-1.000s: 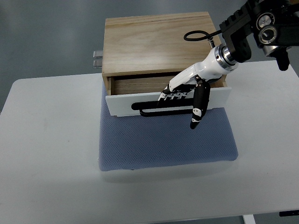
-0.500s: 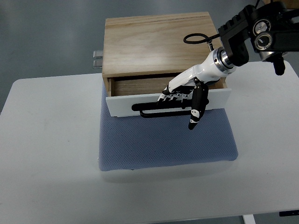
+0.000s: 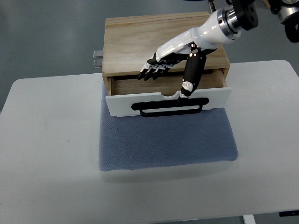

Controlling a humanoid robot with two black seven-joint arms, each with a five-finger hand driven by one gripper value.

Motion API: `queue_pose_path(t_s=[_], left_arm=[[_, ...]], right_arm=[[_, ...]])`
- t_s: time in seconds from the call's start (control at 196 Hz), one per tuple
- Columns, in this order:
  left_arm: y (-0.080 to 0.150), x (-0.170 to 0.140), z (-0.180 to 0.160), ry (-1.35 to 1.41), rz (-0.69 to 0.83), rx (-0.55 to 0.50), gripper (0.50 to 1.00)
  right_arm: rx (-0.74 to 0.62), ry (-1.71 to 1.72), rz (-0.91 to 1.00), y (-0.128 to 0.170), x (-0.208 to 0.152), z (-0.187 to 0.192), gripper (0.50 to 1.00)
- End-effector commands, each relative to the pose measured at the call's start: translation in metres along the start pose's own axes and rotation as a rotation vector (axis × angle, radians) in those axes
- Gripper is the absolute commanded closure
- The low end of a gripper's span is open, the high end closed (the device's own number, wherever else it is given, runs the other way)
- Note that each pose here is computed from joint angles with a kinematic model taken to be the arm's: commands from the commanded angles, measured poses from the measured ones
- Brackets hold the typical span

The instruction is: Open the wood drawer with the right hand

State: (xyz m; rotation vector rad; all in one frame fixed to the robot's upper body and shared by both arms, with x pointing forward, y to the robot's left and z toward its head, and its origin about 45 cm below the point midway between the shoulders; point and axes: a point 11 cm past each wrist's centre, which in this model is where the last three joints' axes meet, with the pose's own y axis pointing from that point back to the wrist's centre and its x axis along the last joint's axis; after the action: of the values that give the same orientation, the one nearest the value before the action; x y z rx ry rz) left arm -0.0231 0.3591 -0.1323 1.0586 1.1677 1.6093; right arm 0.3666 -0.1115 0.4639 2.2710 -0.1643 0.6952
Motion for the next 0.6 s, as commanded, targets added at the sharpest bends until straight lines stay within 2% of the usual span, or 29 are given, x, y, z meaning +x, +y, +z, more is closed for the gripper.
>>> queue_pose_path(t_s=[0.0,0.066,0.071,0.102,0.184,0.235,0.24,0.301,0.357,0.362,0.597], left_arm=[[0.0,0.0,0.0,0.0,0.0,0.0,0.5],[0.0,0.0,0.0,0.0,0.001,0.0,0.5],[0.0,0.0,0.0,0.0,0.0,0.0,0.5],[0.0,0.0,0.0,0.0,0.001,0.0,0.5],[0.0,0.0,0.0,0.0,0.0,0.0,0.5],[0.0,0.0,0.0,0.0,0.0,0.0,0.5],[0.0,0.0,0.0,0.0,0.0,0.0,0.5],[0.0,0.0,0.0,0.0,0.001,0.0,0.5],[0.0,0.0,0.0,0.0,0.001,0.0,0.5],[0.0,0.0,0.0,0.0,0.0,0.0,0.5],[0.0,0.0,0.0,0.0,0.0,0.0,0.5]], right_arm=[[0.097,-0.121,0.079,0.009,0.024,0.0,0.558],[0.126,-0.152,0.096,0.011,0.029,0.0,0.558],[0.191,-0.229,0.158,0.017,0.042,0.004,0.558],[0.227,-0.28,0.218,0.022,0.053,0.011,0.558],[0.299,-0.371,0.384,0.038,0.078,0.032,0.558],[0.299,-0.371,0.384,0.038,0.078,0.032,0.558],[0.36,-0.418,0.508,0.05,0.095,0.043,0.558],[0.418,-0.499,0.667,0.064,0.112,0.064,0.558],[0.418,-0.499,0.667,0.064,0.112,0.064,0.558],[0.437,-0.573,0.769,0.071,0.118,0.087,0.56],[0.527,-0.881,1.137,0.105,0.123,0.18,0.56]])
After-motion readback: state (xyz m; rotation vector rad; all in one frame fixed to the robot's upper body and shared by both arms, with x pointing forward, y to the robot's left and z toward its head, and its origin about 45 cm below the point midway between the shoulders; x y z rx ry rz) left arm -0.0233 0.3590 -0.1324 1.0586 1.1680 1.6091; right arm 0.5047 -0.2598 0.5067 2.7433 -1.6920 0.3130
